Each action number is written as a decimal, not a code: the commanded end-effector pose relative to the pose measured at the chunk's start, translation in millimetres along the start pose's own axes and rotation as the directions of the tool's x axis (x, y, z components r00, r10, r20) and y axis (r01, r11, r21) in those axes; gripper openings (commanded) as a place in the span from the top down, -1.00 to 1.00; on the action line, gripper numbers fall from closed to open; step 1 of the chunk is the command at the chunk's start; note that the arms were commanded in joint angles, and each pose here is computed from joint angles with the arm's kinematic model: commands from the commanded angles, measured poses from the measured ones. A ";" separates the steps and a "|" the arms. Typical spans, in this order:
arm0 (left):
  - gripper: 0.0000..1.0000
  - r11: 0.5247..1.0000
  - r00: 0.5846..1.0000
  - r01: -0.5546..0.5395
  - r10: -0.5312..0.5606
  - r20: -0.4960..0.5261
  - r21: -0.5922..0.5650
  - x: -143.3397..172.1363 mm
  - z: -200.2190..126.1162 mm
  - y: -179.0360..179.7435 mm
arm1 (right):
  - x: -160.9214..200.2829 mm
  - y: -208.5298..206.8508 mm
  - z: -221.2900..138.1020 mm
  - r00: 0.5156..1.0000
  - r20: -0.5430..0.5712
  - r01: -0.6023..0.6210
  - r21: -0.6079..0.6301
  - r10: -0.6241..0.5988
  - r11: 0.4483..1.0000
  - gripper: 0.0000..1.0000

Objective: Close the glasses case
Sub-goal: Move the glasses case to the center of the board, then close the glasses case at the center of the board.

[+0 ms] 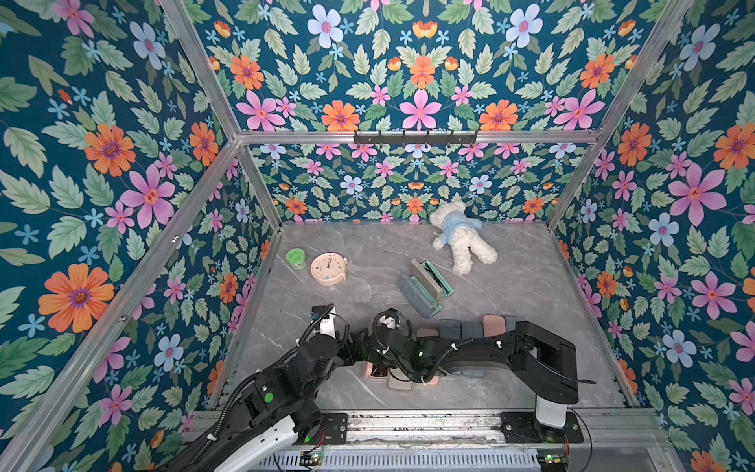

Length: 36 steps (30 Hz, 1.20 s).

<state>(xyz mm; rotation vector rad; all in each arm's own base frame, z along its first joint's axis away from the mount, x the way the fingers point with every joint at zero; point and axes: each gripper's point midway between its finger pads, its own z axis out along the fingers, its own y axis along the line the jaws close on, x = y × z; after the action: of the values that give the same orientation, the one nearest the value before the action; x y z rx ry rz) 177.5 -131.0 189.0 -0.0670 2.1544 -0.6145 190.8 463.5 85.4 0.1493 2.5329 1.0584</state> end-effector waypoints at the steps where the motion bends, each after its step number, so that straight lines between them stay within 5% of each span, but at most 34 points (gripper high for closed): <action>1: -0.85 1.000 1.000 0.004 -0.004 0.021 -0.007 -5.1 -1.3 0.5 | 1.0 14.9 -7.4 1.000 -0.006 0.011 -0.078 -0.011 0.997 0.05; 9: -0.85 1.000 1.000 -0.007 0.007 0.010 -0.007 -1.3 3.8 -0.5 | 11.7 28.9 -27.5 0.995 -0.048 0.074 -0.161 -0.083 0.984 0.02; 27: -0.84 0.999 0.998 -0.041 0.041 -0.048 0.014 11.1 20.3 -10.8 | 16.1 -8.4 -72.7 0.983 -0.056 0.170 -0.115 -0.177 0.979 0.02; 36: -0.59 0.997 0.988 -0.064 0.068 -0.139 0.034 38.0 34.9 -11.4 | 17.7 -39.3 -78.9 0.977 -0.087 0.189 -0.048 -0.193 0.981 0.12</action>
<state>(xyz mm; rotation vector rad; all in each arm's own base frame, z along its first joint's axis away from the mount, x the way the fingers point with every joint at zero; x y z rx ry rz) 179.1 -156.4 148.4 0.0359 2.2746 -0.5912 144.7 395.5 110.2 -0.1504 2.5247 1.0923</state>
